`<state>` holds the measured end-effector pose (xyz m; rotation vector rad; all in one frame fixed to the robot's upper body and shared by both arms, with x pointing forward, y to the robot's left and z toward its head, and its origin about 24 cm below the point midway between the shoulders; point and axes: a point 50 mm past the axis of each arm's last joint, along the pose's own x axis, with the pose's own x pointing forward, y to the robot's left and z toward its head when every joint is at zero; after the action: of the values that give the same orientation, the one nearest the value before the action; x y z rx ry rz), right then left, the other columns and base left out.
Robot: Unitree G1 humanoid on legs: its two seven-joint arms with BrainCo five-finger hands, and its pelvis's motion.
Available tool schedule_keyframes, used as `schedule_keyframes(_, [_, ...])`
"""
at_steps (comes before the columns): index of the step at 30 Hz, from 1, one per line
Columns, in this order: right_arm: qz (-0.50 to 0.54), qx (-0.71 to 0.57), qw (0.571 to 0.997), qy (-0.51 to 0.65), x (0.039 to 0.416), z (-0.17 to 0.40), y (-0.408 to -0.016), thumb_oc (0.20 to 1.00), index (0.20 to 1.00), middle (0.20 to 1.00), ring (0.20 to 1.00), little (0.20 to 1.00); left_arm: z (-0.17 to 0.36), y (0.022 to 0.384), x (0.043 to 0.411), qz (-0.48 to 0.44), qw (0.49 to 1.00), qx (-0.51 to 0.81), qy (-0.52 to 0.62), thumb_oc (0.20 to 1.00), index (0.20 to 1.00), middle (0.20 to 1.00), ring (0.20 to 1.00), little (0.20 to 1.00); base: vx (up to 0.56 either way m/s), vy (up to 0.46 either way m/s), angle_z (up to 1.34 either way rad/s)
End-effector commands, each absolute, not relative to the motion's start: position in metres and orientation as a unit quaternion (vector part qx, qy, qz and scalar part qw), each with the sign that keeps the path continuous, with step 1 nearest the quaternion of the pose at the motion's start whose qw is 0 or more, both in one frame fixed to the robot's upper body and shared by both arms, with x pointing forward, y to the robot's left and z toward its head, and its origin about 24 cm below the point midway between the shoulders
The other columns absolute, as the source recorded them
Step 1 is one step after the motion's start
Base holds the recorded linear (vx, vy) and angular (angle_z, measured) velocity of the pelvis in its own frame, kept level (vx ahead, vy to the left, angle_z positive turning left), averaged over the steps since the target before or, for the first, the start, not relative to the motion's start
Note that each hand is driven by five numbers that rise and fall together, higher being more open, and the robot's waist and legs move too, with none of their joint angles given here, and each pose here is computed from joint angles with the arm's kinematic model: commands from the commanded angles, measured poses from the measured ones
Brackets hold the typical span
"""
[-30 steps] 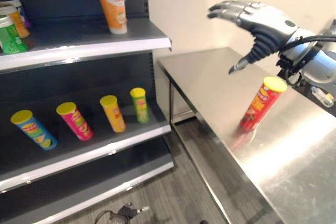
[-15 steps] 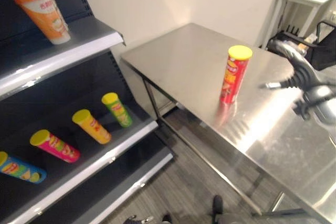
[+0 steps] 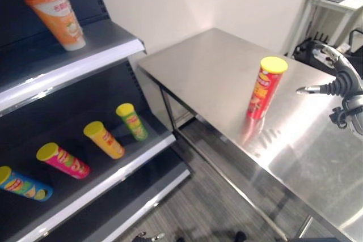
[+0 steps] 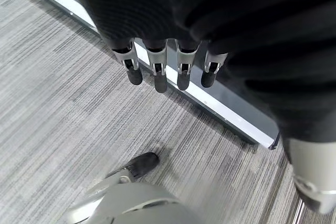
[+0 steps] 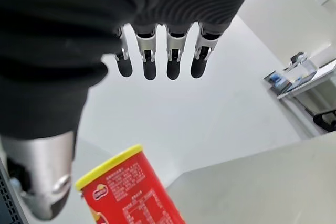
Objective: Put the goods on the table back onto the shelves and tidy them up.
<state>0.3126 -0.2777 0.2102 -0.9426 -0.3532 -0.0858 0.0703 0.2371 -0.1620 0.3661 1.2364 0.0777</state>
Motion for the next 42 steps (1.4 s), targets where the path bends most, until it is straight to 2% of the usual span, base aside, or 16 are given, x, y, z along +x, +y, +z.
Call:
schedule_keyframes(1, [-0.046,-0.429,0.884,-0.179,0.328,0.223,-0.274,1.000,1.000,1.000,1.000,1.000,-0.158,0.256,0.072,0.047,0.789,0.198,0.580,1.000,1.000,1.000,1.000,1.000,0.01,-0.033,0.20])
schedule_keyframes(12, [-0.064,-0.422,0.897,-0.117,0.349,0.215,-0.287,1.000,1.000,1.000,1.000,1.000,-0.161,0.257,0.053,0.055,0.769,0.193,0.606,1.000,1.000,1.000,1.000,1.000,0.01,-0.042,0.13])
schedule_keyframes(26, [-0.057,-0.414,0.905,-0.086,0.362,0.210,-0.287,1.000,1.000,1.000,1.000,1.000,-0.161,0.254,0.059,0.046,0.775,0.193,0.600,1.000,1.000,1.000,1.000,1.000,0.01,-0.014,0.05])
schedule_keyframes(42, [0.004,-0.407,0.908,-0.097,0.367,0.209,-0.262,1.000,1.000,1.000,1.000,1.000,-0.160,0.253,0.064,0.038,0.780,0.201,0.592,1.000,1.000,1.000,1.000,1.000,0.00,0.000,0.02])
